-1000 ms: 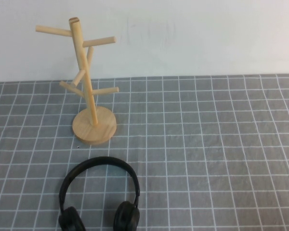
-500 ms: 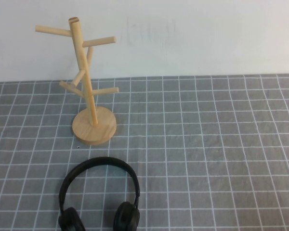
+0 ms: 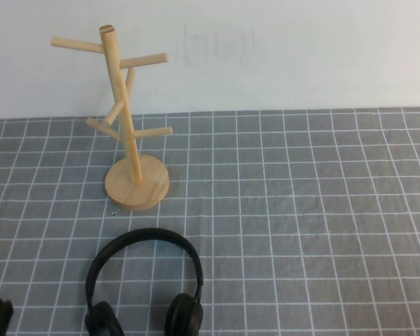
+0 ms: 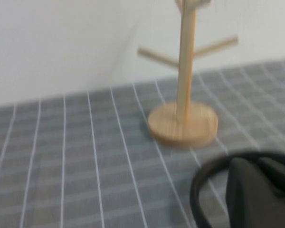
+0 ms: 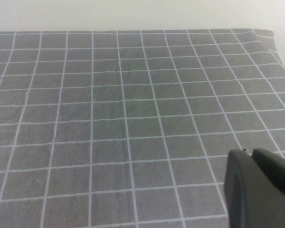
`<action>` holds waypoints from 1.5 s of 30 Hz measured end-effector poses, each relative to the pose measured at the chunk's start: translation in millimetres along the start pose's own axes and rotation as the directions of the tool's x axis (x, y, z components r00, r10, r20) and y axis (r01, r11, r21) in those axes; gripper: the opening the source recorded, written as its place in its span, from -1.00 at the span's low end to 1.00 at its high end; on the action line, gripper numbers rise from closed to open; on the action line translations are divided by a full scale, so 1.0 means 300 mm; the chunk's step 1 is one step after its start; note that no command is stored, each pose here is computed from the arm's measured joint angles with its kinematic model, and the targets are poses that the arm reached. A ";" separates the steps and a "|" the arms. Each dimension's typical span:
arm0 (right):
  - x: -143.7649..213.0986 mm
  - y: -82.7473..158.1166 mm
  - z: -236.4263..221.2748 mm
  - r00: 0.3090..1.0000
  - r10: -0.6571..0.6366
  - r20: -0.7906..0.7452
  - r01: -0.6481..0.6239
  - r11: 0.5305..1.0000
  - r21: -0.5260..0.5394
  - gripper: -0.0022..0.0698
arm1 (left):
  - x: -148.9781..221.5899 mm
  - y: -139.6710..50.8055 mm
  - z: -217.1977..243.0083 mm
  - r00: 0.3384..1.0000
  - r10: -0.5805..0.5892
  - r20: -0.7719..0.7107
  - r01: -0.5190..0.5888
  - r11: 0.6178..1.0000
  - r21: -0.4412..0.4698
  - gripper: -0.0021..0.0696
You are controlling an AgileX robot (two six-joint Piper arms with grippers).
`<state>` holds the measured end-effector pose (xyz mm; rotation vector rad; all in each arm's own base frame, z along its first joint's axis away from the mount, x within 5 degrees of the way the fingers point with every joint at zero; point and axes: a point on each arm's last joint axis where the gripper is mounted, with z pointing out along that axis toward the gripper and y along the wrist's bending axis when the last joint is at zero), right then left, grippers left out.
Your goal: Take out the headphones from the headphone stand
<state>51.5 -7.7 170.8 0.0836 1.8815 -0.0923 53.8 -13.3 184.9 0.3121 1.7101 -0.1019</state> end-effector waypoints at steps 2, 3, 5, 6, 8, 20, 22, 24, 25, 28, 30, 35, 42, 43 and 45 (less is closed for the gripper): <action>0.000 0.000 0.000 1.000 0.000 0.000 0.000 1.000 0.000 -0.96 | 0.021 -0.002 0.000 0.998 -0.010 -0.059 0.011 1.000 0.004 -0.95; 0.000 0.000 0.000 1.000 0.000 0.000 0.000 1.000 0.000 -0.96 | 0.029 -0.002 0.000 0.996 -0.024 -0.085 0.024 1.000 0.005 -0.95; 0.000 0.000 0.000 1.000 0.000 0.000 0.000 1.000 0.000 -0.96 | 0.035 -0.003 -0.001 0.993 -0.049 -0.105 0.050 0.999 0.004 -0.95; 0.000 0.000 0.000 1.000 0.000 0.000 0.000 1.000 0.000 -0.96 | 0.036 -0.004 -0.001 0.993 -0.056 -0.107 0.056 0.998 0.004 -0.95; 0.000 0.000 0.000 1.000 0.000 0.000 0.000 1.000 0.000 -0.96 | 0.037 -0.004 -0.001 0.992 -0.064 -0.112 0.065 0.998 0.004 -0.95; 0.000 0.000 0.000 1.000 0.000 0.000 0.000 1.000 0.000 -0.96 | 0.041 0.014 -0.003 0.980 -0.162 -0.115 0.150 0.983 -0.104 -0.95; 0.000 0.000 0.000 1.000 0.000 0.000 0.000 1.000 0.000 -0.96 | 0.041 0.016 -0.004 0.977 -0.180 -0.111 0.167 0.979 -0.118 -0.95; 0.000 0.000 0.000 1.000 0.000 0.000 0.000 1.000 0.000 -0.96 | 0.041 0.016 -0.004 0.977 -0.183 -0.112 0.169 0.978 -0.120 -0.95; 0.000 0.000 0.000 1.000 0.000 0.000 0.000 1.000 0.000 -0.96 | 0.041 0.016 -0.004 0.977 -0.180 -0.113 0.167 0.979 -0.120 -0.95; 0.000 0.000 0.000 1.000 0.000 0.000 0.000 1.000 0.000 -0.96 | 0.041 0.016 -0.004 0.978 -0.174 -0.113 0.160 0.980 -0.119 -0.95; 0.000 0.000 0.000 1.000 0.000 0.000 0.000 1.000 0.000 -0.96 | 0.041 0.016 -0.004 0.978 -0.174 -0.113 0.160 0.980 -0.119 -0.95; 0.000 0.000 0.000 1.000 0.000 0.000 0.000 1.000 0.000 -0.96 | 0.041 0.016 -0.004 0.979 -0.171 -0.114 0.157 0.980 -0.121 -0.95; 0.000 0.000 0.000 1.000 0.000 0.000 0.000 1.000 0.000 -0.96 | 0.041 0.016 -0.004 0.979 -0.171 -0.114 0.157 0.980 -0.121 -0.95; 0.000 0.000 0.000 1.000 0.000 0.000 0.000 1.000 0.000 -0.96 | 0.041 0.016 -0.004 0.979 -0.171 -0.114 0.157 0.980 -0.121 -0.95; 0.000 0.000 0.000 1.000 0.000 0.000 0.000 1.000 0.000 -0.96 | 0.041 0.016 -0.004 0.979 -0.171 -0.114 0.157 0.980 -0.121 -0.95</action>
